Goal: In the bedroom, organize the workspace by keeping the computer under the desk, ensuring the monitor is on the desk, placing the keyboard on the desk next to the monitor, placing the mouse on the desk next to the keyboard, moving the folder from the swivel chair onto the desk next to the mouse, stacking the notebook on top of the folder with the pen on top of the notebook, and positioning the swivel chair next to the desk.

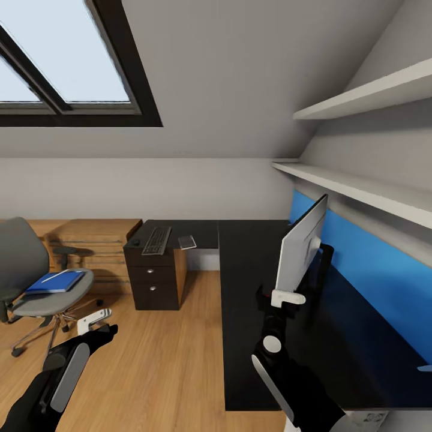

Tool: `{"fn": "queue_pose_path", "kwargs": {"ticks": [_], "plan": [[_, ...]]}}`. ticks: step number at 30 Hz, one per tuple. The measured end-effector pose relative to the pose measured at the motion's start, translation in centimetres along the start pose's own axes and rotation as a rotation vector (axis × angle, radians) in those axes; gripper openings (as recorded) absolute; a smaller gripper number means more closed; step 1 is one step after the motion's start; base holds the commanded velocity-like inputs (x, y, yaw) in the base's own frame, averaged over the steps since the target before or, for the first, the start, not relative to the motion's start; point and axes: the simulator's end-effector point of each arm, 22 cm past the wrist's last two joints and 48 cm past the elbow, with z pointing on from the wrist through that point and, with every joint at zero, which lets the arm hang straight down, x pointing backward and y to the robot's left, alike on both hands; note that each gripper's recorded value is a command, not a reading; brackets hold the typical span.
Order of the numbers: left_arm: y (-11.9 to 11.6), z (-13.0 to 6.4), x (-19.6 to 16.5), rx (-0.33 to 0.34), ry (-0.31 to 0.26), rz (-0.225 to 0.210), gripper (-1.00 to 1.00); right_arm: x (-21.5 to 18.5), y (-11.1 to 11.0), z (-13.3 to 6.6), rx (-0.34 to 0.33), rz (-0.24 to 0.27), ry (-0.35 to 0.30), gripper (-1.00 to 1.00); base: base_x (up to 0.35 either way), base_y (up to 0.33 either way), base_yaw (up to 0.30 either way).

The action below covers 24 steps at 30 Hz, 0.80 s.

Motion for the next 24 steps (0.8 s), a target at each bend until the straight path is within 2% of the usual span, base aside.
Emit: {"fn": "queue_pose_path", "kwargs": {"ticks": [6,13,20,24], "plan": [[0.0,0.0,0.0,0.000,0.001,0.001,1.00,0.2,-0.4,0.2,0.009,-0.001,0.006,1.00,0.049,0.000,0.000],[-0.1,0.0,0.1,0.001,0.002,0.001,1.00,2.1,-1.1,0.6,0.027,-0.030,0.040,1.00,0.149,0.000,0.000],[-0.1,0.0,0.1,0.002,0.002,0.001,1.00,2.2,-1.2,0.7,0.029,-0.032,0.043,1.00,0.033,0.000,0.000],[-0.1,0.0,0.1,0.002,0.002,0.001,1.00,2.2,-1.2,0.7,0.029,-0.032,0.043,1.00,0.174,0.000,0.000]]}}
